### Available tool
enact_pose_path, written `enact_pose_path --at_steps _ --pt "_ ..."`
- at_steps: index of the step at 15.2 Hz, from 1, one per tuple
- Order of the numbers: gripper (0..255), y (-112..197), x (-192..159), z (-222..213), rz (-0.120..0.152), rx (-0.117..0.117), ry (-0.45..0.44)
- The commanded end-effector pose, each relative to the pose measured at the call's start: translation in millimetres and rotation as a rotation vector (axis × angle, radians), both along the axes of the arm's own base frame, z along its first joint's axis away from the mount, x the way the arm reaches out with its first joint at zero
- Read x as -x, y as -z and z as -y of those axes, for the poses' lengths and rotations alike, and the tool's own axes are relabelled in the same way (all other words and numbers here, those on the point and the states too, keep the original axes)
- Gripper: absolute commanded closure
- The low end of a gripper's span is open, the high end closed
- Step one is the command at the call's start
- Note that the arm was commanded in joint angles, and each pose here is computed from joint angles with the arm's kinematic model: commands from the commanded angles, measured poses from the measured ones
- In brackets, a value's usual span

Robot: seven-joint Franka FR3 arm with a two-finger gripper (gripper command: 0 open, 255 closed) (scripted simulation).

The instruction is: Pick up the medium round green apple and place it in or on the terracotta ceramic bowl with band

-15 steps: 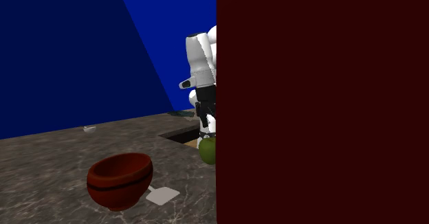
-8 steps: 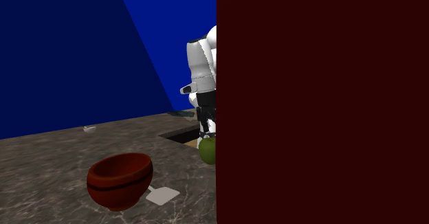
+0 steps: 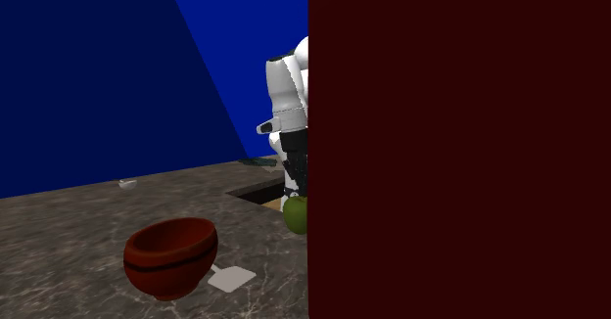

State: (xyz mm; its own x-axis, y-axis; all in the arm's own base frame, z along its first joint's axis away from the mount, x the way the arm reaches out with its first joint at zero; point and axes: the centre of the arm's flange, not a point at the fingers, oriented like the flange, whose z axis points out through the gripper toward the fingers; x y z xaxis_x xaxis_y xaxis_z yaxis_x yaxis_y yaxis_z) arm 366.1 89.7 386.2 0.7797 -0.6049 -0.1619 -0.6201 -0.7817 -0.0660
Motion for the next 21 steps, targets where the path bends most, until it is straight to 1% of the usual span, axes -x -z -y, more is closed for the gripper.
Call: enact_pose_path --at_steps 1,5,21 --pt "255 0 0 0 0.000 0.000 0.000" --pt "255 0 0 0 0.000 0.000 0.000" --pt "255 -84 0 0 0.000 0.000 0.000"
